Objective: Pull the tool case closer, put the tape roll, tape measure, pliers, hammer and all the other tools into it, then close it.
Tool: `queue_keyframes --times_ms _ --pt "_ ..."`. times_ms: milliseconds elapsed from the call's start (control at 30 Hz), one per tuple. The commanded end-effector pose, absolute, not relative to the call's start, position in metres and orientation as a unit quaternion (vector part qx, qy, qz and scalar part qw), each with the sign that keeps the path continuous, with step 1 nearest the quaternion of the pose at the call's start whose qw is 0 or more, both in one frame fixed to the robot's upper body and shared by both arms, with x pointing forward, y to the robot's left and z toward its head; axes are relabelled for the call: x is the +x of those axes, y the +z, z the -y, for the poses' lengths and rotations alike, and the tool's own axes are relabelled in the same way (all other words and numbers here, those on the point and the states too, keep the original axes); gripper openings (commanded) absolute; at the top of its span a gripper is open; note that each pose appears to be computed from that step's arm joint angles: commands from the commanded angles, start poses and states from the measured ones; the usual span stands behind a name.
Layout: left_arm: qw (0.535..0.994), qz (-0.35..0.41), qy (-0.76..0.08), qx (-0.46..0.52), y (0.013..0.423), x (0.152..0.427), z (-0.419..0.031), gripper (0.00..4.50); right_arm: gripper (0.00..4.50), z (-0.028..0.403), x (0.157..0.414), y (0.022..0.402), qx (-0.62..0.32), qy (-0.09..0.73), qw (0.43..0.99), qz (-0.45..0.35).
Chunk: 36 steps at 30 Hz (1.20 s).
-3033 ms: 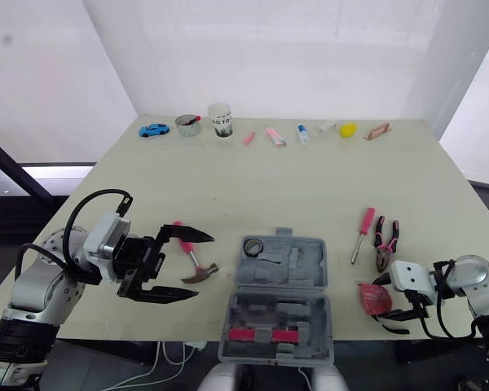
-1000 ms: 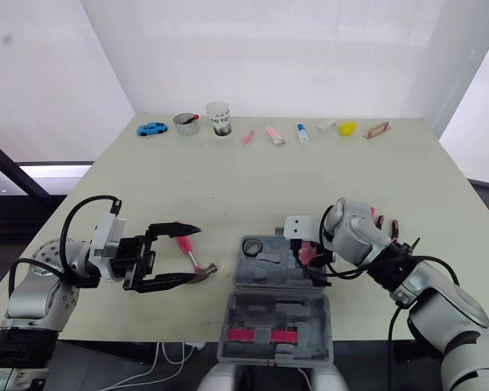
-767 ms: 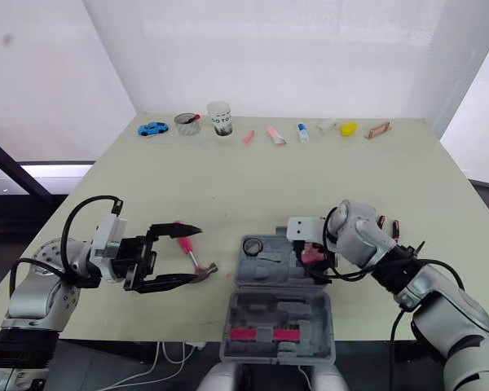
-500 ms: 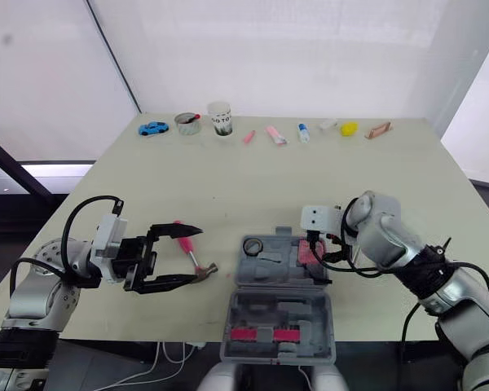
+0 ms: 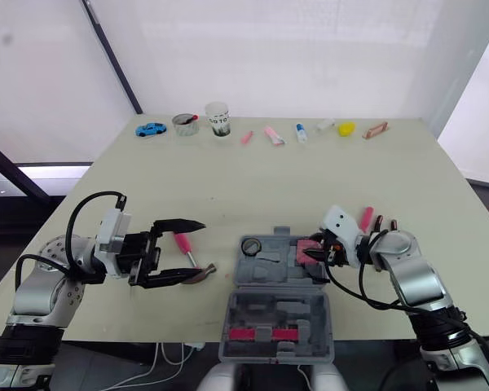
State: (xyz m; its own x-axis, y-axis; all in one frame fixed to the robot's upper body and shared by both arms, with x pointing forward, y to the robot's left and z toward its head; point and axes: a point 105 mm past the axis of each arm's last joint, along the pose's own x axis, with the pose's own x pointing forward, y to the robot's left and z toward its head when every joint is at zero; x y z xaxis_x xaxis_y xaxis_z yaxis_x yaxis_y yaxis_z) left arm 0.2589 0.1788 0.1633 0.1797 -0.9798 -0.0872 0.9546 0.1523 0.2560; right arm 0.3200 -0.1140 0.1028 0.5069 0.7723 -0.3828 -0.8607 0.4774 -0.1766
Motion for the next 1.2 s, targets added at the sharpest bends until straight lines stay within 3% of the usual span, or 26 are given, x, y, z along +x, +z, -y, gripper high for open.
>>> queue_keyframes --times_ms 33,333,533,933,1033,1200 --pt "0.757 0.057 -0.637 0.131 0.168 0.261 -0.18 4.5 1.8 0.116 0.326 0.11 -0.163 0.467 0.866 -0.068" --pt "0.769 0.054 -0.623 0.132 0.168 0.263 -0.186 4.5 1.8 0.114 0.331 0.079 -0.094 0.468 0.878 -0.027" --pt "0.778 0.048 -0.612 0.135 0.166 0.263 -0.189 4.5 1.8 0.113 0.33 0.021 -0.111 0.465 0.873 -0.096" --pt "0.805 0.032 -0.579 0.125 0.16 0.265 -0.2 4.5 1.8 0.099 0.313 -0.048 -0.108 0.466 0.849 -0.225" --pt "0.823 0.028 -0.56 0.09 0.158 0.266 -0.204 4.5 1.8 0.094 0.322 -0.033 -0.096 0.457 0.865 -0.183" --pt "0.869 0.009 -0.495 0.022 0.143 0.263 -0.221 4.5 1.8 0.087 0.348 0.028 -0.081 0.424 0.9 -0.062"
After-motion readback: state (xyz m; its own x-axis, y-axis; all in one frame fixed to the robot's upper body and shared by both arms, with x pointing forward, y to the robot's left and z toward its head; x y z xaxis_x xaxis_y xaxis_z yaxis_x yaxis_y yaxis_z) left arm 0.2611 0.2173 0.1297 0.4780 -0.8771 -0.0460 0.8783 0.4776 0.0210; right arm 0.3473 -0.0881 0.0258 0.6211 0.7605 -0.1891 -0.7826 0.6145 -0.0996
